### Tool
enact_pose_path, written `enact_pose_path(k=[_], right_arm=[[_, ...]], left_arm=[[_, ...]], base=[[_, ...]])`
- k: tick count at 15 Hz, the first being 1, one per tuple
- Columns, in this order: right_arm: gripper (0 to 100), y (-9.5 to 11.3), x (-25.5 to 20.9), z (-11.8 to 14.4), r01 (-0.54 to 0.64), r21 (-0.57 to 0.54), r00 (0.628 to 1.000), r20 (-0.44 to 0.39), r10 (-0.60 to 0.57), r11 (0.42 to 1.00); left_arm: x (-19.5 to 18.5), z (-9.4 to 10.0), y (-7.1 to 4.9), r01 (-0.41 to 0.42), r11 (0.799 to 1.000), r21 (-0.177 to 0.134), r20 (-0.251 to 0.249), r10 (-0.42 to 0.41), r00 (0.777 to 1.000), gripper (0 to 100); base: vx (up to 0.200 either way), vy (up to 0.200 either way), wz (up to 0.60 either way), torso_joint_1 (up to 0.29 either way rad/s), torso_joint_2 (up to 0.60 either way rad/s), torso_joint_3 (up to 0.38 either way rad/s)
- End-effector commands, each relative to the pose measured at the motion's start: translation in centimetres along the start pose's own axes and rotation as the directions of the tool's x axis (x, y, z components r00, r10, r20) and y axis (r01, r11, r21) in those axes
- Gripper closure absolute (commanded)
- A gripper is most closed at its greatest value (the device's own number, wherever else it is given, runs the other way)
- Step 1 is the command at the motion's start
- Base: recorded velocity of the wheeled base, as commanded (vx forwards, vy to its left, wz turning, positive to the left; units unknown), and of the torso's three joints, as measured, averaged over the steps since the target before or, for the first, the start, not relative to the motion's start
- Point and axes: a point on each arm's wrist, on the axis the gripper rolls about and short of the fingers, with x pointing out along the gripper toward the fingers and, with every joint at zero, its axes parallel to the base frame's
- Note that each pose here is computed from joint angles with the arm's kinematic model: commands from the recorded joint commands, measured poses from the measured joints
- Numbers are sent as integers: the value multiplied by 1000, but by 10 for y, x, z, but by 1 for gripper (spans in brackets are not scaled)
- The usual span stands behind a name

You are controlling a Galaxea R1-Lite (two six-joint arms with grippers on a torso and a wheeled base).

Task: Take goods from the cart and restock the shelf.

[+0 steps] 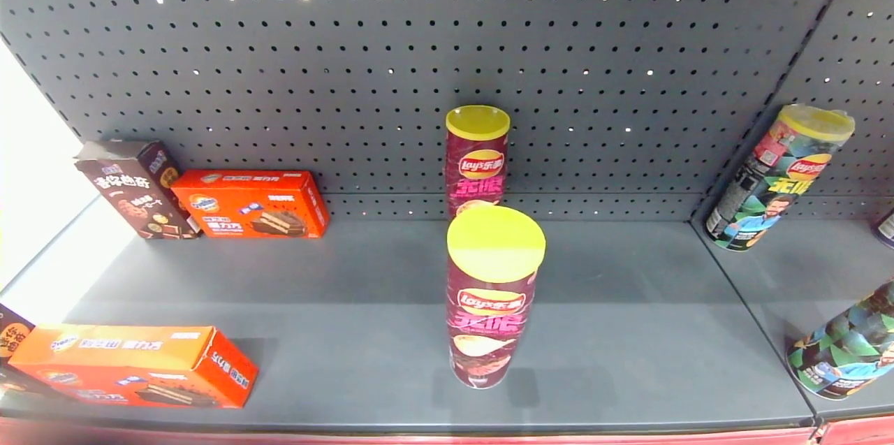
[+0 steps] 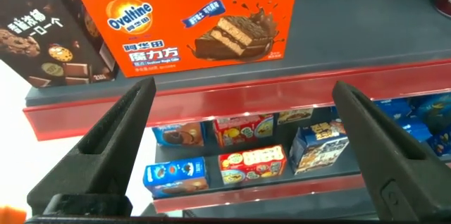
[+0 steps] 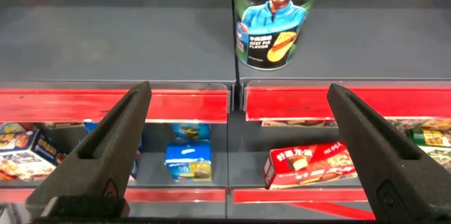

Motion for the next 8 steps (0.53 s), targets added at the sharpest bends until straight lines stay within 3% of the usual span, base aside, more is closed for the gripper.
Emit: enact_pose_path(k=[1,3,5,8], right_arm=[[0,0,0,0,0,0,1000,0,0,1000],[0,0,0,0,0,0,1000,0,0,1000],[0,0,0,0,0,0,1000,0,0,1000],[0,0,0,0,0,0,1000,0,0,1000]], left_arm=[[0,0,0,0,1000,0,-1,0,1000,0],[0,0,0,2,1000,2,-1,-2,1000,0],[0,0,0,0,1000,-1,0,0,1000,0],[0,0,0,0,1000,0,-1,0,1000,0]], base=[[0,0,0,0,0,0],[0,0,0,0,0,0],[-200,0,0,5,-2,2],[0,0,0,0,0,0]])
